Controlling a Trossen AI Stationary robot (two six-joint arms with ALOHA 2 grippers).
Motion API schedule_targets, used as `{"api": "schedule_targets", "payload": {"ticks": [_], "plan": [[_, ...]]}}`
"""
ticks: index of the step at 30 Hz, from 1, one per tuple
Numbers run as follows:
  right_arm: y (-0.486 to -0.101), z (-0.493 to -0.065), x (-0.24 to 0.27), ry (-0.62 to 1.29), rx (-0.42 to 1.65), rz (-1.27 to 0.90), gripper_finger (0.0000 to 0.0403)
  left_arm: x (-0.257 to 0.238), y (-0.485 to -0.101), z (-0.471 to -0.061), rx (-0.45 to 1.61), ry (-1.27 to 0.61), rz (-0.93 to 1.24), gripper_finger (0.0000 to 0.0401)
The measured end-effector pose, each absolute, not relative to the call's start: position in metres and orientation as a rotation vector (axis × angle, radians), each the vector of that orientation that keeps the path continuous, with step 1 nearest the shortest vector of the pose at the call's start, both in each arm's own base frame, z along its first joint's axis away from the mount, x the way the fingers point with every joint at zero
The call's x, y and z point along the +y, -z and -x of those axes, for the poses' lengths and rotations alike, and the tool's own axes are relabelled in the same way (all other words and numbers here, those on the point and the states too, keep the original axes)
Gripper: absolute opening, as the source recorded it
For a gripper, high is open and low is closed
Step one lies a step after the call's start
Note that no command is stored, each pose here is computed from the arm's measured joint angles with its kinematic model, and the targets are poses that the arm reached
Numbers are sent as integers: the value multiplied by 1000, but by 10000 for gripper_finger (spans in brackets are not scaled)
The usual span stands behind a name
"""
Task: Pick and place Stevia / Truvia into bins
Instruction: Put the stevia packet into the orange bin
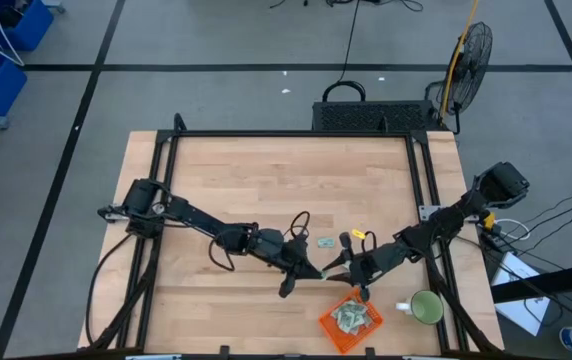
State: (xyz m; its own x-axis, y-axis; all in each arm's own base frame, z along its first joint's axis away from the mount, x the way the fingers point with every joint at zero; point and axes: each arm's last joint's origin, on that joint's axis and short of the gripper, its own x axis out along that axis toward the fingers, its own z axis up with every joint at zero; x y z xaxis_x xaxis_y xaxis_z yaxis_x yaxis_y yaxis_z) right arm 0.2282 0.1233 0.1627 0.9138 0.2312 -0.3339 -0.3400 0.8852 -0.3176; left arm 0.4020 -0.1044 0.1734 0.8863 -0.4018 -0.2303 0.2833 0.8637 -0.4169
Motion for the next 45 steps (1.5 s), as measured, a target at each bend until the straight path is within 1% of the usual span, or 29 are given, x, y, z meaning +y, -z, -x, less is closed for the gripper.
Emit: {"api": "schedule_targets", "payload": {"ticks": [5, 9, 17, 21, 26, 29, 33, 40, 42, 45], "plan": [[-166, -229, 124, -297, 254, 376, 117, -104, -171, -402, 342, 334, 411, 5], [-166, -229, 122, -252, 260, 399, 116, -104, -171, -402, 343, 332, 412, 3], [-166, -230, 122, -249, 259, 400, 111, -104, -171, -401, 343, 325, 420, 4], [-166, -230, 122, -250, 261, 402, 80, -104, -171, -401, 348, 320, 448, 11], [-165, -229, 122, -256, 270, 434, 13, -104, -171, -402, 348, 319, 444, 6], [-165, -229, 122, -255, 271, 433, 11, -104, -171, -402, 338, 319, 394, 9], [-164, -229, 122, -256, 282, 435, 14, -106, -171, -401, 325, 328, 315, 44], [-159, -226, 123, -265, 331, 433, 6, -106, -170, -401, 330, 326, 315, 130], [-159, -223, 126, -279, 344, 419, 6, -105, -169, -401, 342, 310, 310, 145], [-164, -215, 134, -312, 339, 369, 8, -101, -166, -401, 370, 247, 301, 155]]}}
